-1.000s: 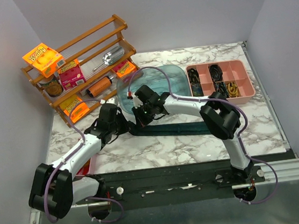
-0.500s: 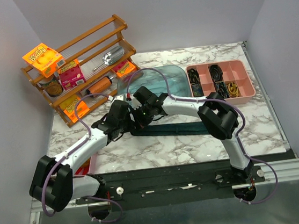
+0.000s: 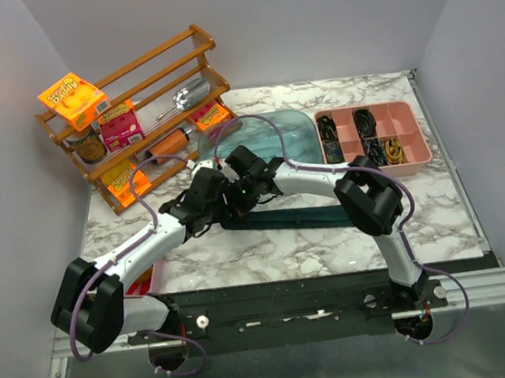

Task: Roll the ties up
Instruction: Roll the tie at the center of the board.

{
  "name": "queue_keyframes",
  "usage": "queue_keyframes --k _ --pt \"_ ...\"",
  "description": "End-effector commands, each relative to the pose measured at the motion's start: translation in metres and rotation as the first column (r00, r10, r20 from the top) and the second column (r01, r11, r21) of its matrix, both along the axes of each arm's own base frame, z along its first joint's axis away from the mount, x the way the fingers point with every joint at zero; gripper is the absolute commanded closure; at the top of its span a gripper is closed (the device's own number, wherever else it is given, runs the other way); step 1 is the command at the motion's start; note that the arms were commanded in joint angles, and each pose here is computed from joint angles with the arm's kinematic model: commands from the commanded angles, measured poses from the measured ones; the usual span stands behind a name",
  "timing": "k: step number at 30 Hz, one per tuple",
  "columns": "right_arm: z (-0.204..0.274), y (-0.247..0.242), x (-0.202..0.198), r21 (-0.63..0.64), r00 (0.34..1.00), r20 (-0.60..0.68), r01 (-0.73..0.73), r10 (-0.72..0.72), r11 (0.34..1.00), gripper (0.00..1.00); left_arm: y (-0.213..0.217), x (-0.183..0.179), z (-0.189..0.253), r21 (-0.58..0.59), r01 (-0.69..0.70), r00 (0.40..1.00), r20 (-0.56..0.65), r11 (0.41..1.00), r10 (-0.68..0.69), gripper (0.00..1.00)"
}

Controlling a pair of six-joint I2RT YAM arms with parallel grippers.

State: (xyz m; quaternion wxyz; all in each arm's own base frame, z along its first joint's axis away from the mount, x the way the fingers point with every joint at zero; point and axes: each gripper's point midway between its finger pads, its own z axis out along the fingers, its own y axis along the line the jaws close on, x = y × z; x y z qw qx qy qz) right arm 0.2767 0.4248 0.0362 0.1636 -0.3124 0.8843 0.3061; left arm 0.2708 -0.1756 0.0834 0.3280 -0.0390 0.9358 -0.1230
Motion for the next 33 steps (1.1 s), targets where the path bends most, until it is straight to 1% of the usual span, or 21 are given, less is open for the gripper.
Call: queue_keyframes --k 1,4,8,9,12,17,20,27,33 --pt "0.02 0.0 0.005 0.016 0.999 0.041 0.016 -0.016 1.0 1.0 0.015 0.0 0.007 0.083 -0.055 0.998 -0.001 0.995 0.055 1.0" --pt "0.028 -0.003 0.004 0.023 0.999 0.046 0.018 -0.019 1.0 0.99 0.029 -0.007 0.005 0.145 -0.072 0.997 -0.019 0.987 0.076 1.0" --pt "0.053 -0.006 0.004 0.056 0.996 0.08 0.034 -0.038 0.998 1.0 0.047 -0.013 0.003 0.231 -0.105 0.993 -0.034 0.967 0.116 1.0" --pt "0.056 -0.007 0.004 0.058 0.995 0.086 0.037 -0.042 0.998 1.0 0.055 -0.016 0.002 0.268 -0.119 0.99 -0.041 0.956 0.135 1.0" --pt "0.069 -0.013 0.006 0.071 0.992 0.107 0.055 -0.063 0.996 1.0 0.065 -0.021 0.0 0.327 -0.127 0.986 -0.059 0.936 0.154 1.0" --pt "0.077 -0.027 0.009 0.073 0.988 0.125 0.085 -0.094 0.994 1.0 0.08 -0.023 0.004 0.427 -0.163 0.98 -0.033 0.889 0.196 1.0" --pt "0.081 -0.036 0.014 0.073 0.984 0.131 0.108 -0.117 0.991 1.0 0.079 -0.023 0.003 0.458 -0.161 0.98 -0.029 0.874 0.196 1.0" --pt "0.066 -0.067 0.025 0.028 0.976 0.116 0.183 -0.185 0.983 1.0 0.072 -0.024 -0.008 0.546 -0.13 0.983 -0.036 0.827 0.179 1.0" --pt "0.053 -0.082 0.029 0.0 0.973 0.099 0.209 -0.208 0.978 1.0 0.049 -0.023 -0.017 0.552 -0.078 0.991 -0.049 0.83 0.126 1.0"
